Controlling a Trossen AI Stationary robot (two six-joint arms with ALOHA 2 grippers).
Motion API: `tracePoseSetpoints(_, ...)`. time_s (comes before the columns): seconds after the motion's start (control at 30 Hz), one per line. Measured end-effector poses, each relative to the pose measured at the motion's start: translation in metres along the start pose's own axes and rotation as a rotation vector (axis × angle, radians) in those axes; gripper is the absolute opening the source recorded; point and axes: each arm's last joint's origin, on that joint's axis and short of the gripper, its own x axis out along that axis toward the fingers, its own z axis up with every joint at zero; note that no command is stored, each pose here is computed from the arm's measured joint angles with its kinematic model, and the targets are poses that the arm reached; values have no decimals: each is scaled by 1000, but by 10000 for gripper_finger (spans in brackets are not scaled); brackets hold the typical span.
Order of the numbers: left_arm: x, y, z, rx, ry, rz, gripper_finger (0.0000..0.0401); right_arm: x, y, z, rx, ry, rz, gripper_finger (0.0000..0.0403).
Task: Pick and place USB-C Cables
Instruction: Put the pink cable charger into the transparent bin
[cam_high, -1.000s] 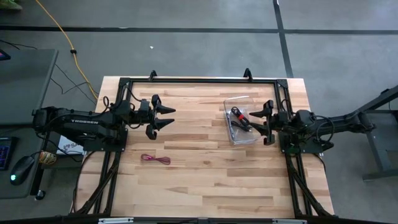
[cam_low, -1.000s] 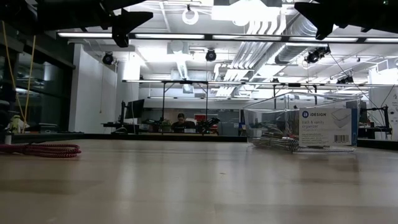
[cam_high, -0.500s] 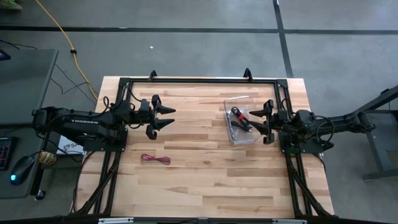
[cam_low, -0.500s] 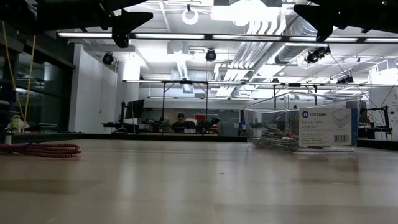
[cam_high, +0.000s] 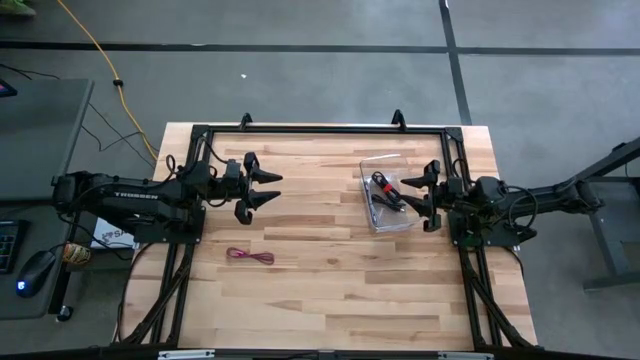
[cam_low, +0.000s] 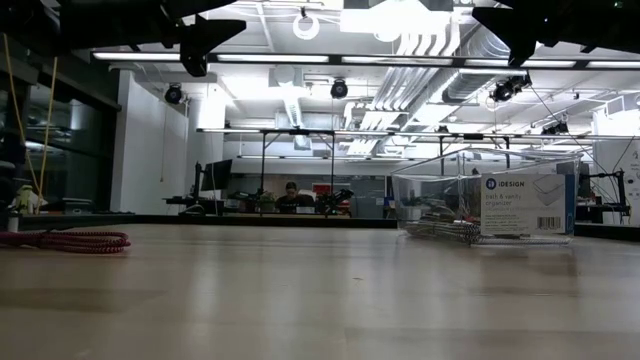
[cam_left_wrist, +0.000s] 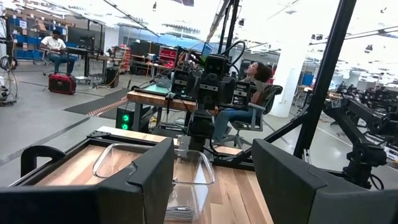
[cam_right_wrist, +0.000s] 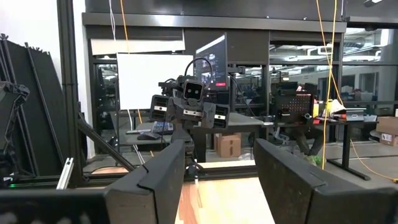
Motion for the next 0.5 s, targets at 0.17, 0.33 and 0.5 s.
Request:
tracePoseSetpoints(0.17,0,0,0,-1,0,0,198,0,0,0,0,0,0,185)
tracePoseSetpoints(0.33,0,0,0,-100,0,-1,198,0,0,0,0,0,0,185)
tracePoseSetpoints(0.5,1,-10,-2,-213,26,-92,198,0,0,0,0,0,0,185)
